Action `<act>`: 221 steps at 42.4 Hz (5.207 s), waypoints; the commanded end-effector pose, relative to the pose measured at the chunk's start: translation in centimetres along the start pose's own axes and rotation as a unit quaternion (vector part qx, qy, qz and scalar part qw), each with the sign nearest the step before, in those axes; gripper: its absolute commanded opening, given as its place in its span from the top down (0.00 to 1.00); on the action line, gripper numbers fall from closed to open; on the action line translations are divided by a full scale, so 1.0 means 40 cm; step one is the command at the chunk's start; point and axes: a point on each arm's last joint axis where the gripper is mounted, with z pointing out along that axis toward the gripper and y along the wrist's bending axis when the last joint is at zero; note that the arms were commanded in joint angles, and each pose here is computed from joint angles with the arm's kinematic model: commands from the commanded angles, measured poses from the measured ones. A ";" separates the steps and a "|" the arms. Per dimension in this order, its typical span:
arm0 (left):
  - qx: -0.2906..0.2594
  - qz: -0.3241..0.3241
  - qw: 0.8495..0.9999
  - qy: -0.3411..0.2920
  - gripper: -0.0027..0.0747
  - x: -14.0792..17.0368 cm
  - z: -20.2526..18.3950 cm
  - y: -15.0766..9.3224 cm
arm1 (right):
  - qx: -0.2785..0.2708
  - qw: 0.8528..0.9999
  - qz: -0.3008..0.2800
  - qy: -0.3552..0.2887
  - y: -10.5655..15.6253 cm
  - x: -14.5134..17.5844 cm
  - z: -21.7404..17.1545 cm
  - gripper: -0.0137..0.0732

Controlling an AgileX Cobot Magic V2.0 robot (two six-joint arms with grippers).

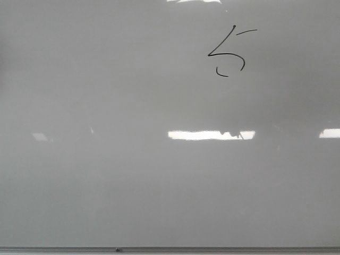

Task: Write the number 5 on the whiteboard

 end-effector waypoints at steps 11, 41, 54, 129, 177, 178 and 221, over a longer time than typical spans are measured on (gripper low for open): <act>0.016 0.009 1.000 -0.025 0.56 0.010 -0.200 -0.018 | -0.002 0.995 0.018 -0.093 -0.028 0.001 -0.073 0.24; 0.033 0.006 0.999 -0.027 0.81 0.035 -0.217 -0.028 | -0.005 0.994 0.018 -0.109 -0.028 -0.002 -0.078 0.92; 0.110 0.051 0.992 -0.025 0.99 0.039 -0.223 -0.076 | -0.005 0.994 0.018 -0.109 -0.028 -0.002 -0.078 0.92; -0.065 -0.013 0.945 -0.319 0.99 0.464 -0.128 0.009 | -0.004 0.994 0.018 -0.107 -0.028 -0.001 -0.078 0.92; -0.065 -0.013 0.946 -0.318 0.99 0.464 -0.127 0.009 | 0.077 0.979 0.087 -0.167 -0.077 0.079 -0.126 0.92; -0.065 -0.013 0.946 -0.318 0.99 0.464 -0.127 0.009 | 0.084 0.977 0.094 -0.172 -0.079 0.087 -0.128 0.92; -0.065 -0.013 0.946 -0.318 0.99 0.464 -0.127 0.009 | 0.264 0.857 0.078 -0.436 -0.071 0.315 0.148 0.92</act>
